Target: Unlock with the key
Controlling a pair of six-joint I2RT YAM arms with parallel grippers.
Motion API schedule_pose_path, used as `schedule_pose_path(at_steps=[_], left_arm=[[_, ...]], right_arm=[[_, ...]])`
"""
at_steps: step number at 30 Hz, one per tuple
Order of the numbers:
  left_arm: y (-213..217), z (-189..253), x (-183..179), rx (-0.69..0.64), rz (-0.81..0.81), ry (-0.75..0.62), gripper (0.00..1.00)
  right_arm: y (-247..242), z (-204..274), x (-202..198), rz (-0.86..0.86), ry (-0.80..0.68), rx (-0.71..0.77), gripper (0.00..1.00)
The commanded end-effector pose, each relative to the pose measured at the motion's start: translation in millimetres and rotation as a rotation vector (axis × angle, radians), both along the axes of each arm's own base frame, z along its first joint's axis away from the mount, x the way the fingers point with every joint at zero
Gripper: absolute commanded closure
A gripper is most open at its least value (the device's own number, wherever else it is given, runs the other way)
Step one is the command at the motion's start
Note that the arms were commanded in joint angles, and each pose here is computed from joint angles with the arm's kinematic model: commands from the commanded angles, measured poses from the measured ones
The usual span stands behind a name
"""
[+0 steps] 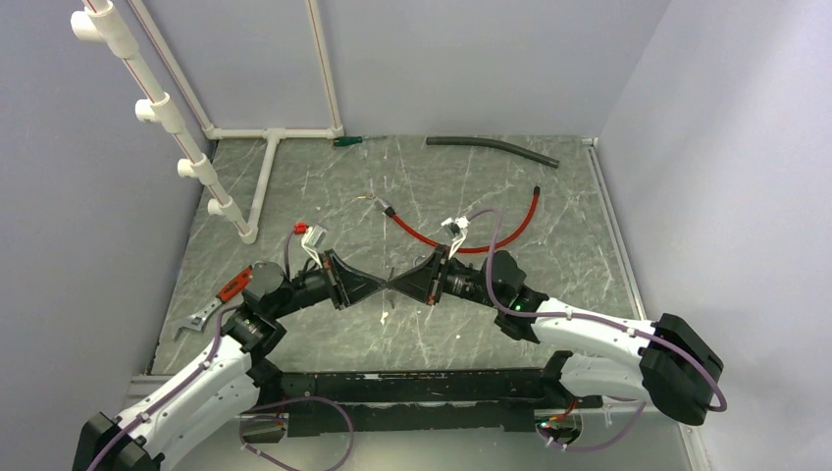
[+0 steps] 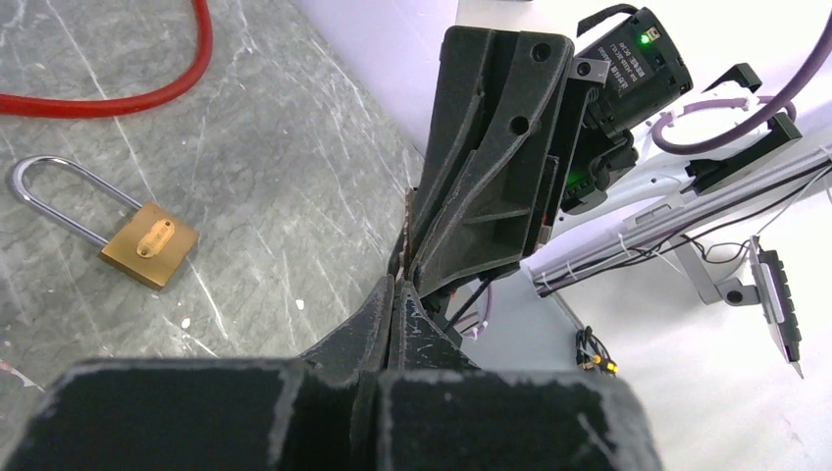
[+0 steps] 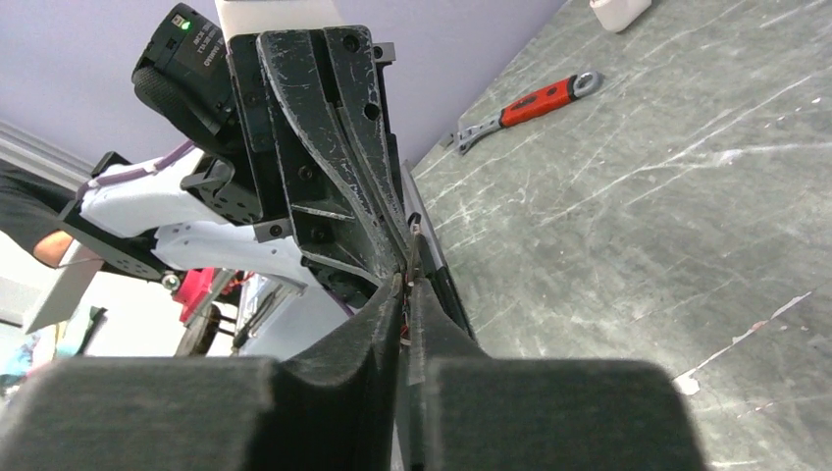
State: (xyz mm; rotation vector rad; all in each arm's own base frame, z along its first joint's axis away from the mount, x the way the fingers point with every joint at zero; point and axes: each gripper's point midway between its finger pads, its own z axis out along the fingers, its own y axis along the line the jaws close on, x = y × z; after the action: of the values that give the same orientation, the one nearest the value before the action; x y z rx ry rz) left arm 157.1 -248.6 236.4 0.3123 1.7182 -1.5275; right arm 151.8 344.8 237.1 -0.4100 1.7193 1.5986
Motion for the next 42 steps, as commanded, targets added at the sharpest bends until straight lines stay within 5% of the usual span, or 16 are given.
schedule_pose_path(at_steps=[1,6,12,20,27,42], left_arm=[[1.6,15.2,0.9,-0.050,0.020,-0.049,1.00],[2.0,11.7,0.4,-0.045,0.021,-0.040,1.00],[4.9,6.7,-5.0,0.003,0.011,-0.042,0.56],[14.8,24.9,-12.6,0.034,0.031,-0.109,0.43],[8.2,45.4,-26.1,0.010,-0.067,-0.163,0.54],[-9.0,37.1,-33.0,-0.032,-0.217,-0.150,0.69]], right_arm=[[7.3,30.7,-6.3,0.044,-0.065,0.071,0.98],[7.0,31.6,-8.3,0.049,-0.076,0.070,1.00],[1.0,26.1,-4.0,0.010,-0.092,-0.001,1.00],[-4.5,20.1,-12.5,0.049,-0.113,-0.090,1.00],[-5.6,23.3,-46.5,0.247,-0.167,-0.102,1.00],[2.9,21.2,-41.9,0.262,-0.145,-0.130,1.00]])
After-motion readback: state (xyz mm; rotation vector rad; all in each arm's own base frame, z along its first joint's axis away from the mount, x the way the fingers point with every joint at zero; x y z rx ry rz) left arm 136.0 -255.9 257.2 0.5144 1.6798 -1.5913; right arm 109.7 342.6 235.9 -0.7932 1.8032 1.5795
